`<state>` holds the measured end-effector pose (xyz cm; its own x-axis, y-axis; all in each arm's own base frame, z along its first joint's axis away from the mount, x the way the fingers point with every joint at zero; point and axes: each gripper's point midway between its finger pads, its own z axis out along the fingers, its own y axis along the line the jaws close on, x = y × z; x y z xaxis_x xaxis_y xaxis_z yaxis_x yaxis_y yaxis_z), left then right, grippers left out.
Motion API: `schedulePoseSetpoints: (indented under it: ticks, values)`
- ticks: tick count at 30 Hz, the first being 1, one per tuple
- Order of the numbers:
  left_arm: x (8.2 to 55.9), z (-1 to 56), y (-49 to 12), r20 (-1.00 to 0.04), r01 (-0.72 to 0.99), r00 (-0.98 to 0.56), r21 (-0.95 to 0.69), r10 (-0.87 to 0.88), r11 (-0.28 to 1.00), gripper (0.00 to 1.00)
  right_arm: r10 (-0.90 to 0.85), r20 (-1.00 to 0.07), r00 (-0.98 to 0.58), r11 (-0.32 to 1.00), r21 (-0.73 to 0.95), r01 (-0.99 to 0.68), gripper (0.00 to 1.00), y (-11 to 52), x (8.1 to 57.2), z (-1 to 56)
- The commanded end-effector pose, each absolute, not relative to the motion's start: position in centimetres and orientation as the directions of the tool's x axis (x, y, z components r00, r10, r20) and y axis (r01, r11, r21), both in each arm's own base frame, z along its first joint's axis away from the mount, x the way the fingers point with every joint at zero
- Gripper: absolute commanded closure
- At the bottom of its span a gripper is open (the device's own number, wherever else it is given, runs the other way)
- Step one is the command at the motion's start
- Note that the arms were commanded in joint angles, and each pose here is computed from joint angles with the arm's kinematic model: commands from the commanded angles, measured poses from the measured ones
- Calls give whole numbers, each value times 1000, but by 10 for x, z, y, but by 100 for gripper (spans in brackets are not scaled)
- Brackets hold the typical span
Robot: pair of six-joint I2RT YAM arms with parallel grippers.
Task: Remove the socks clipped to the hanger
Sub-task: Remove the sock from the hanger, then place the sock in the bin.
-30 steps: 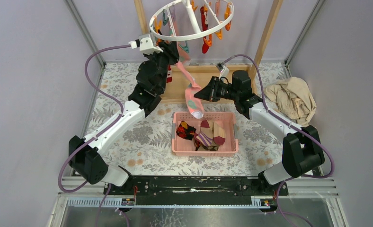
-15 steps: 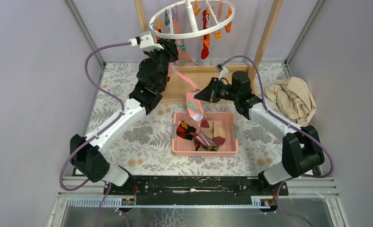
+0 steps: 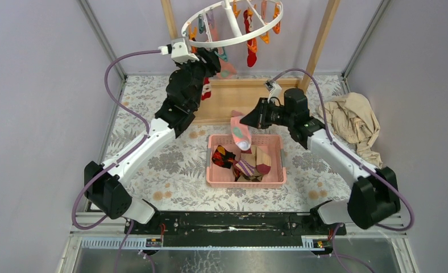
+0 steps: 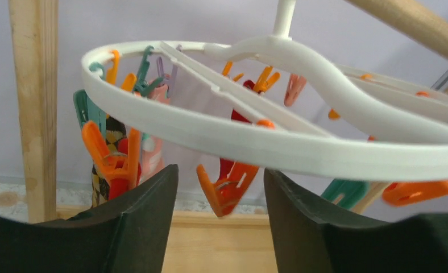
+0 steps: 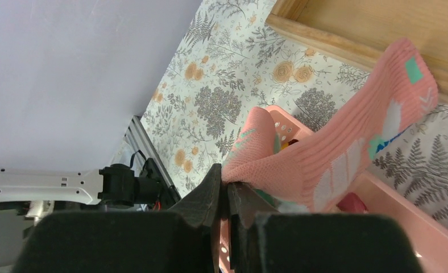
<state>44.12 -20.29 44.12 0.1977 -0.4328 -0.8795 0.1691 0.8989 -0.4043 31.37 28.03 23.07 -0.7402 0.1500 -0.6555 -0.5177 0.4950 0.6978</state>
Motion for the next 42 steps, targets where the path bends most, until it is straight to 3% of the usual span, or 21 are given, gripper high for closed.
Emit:
schedulePoseSetpoints:
  ticks: [1,13,26,42]
  values:
    - [434,434,-207,-887,206,134,-411,-442,888,32,123,-747,-653,533,605,-592,100,263,292,257]
    - [408,406,-228,-913,300,-17,-393,-407,869,2,80,-789,-609,557,543,-629,100,229,231,278]
    - [355,421,-233,-919,410,-78,-384,-387,827,1,70,-756,-651,606,550,-574,100,202,188,273]
    - [320,412,-198,-910,351,-92,-409,-403,843,1,103,-590,-801,762,564,-318,100,197,227,144]
